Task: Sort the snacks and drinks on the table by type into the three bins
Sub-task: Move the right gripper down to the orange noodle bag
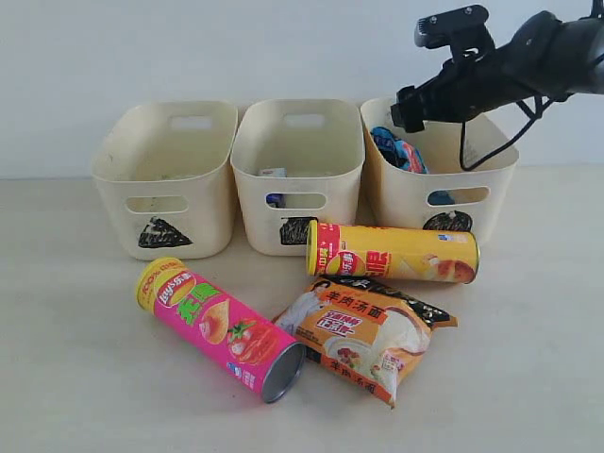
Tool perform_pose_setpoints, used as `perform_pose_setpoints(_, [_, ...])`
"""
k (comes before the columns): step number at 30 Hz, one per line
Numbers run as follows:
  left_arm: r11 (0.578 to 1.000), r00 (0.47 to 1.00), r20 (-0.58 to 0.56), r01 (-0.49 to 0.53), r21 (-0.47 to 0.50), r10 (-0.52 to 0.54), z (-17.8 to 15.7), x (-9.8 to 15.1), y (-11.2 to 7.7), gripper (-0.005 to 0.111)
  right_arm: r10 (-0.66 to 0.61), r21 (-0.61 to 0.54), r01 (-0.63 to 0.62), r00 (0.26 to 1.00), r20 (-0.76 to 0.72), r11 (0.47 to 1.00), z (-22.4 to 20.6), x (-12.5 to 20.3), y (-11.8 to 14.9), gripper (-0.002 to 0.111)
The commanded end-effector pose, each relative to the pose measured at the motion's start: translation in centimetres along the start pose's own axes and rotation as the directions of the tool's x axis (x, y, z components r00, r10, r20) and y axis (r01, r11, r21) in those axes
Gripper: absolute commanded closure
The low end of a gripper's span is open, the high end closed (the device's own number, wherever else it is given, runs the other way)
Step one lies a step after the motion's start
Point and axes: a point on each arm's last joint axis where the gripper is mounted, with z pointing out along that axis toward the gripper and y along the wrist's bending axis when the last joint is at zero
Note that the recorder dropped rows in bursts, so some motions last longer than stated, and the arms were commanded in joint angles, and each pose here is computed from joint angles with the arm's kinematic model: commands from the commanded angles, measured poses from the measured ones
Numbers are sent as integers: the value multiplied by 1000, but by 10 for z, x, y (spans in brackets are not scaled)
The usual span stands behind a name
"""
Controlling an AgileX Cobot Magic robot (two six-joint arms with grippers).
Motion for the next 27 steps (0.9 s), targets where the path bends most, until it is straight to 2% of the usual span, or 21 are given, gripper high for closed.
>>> perform_pose_setpoints(1, [1000, 1000, 8, 9, -4, -9, 0, 0, 0, 103, -16, -41, 15, 1000, -18, 999, -23, -15, 1, 30])
perform_pose_setpoints(7, [1000, 1000, 8, 9, -4, -9, 0, 0, 0, 103, -149, -156, 126, 977, -151, 980, -78, -32, 12, 30])
perform_pose_setpoints(9, [1000, 1000, 8, 9, -4, -9, 0, 0, 0, 103, -137, -202, 95, 969, -204, 975, -97, -35, 17, 30])
perform_pose_setpoints(12, [1000, 1000, 8, 9, -4, -9, 0, 0, 0, 103, -110, -209, 57, 962, -251, 976, -109, -36, 19, 31])
perform_pose_setpoints(13, [1000, 1000, 8, 9, -4, -9, 0, 0, 0, 103, -78, -199, 20, 954, -288, 980, -114, -35, 19, 36])
perform_pose_setpoints(16, [1000, 1000, 8, 9, -4, -9, 0, 0, 0, 103, -87, -225, -5, 914, -396, 974, -129, -28, 23, 55])
perform_pose_setpoints(20, [1000, 1000, 8, 9, -4, -9, 0, 0, 0, 103, -111, -260, -14, 882, -459, 966, -144, -19, 28, 101])
perform_pose_setpoints(21, [1000, 1000, 8, 9, -4, -9, 0, 0, 0, 103, -116, -265, -13, 878, -465, 964, -146, -16, 29, 108])
perform_pose_setpoints(27, [1000, 1000, 8, 9, -4, -9, 0, 0, 0, 103, -203, -330, 38, 852, -483, 943, -165, 2, 41, 108])
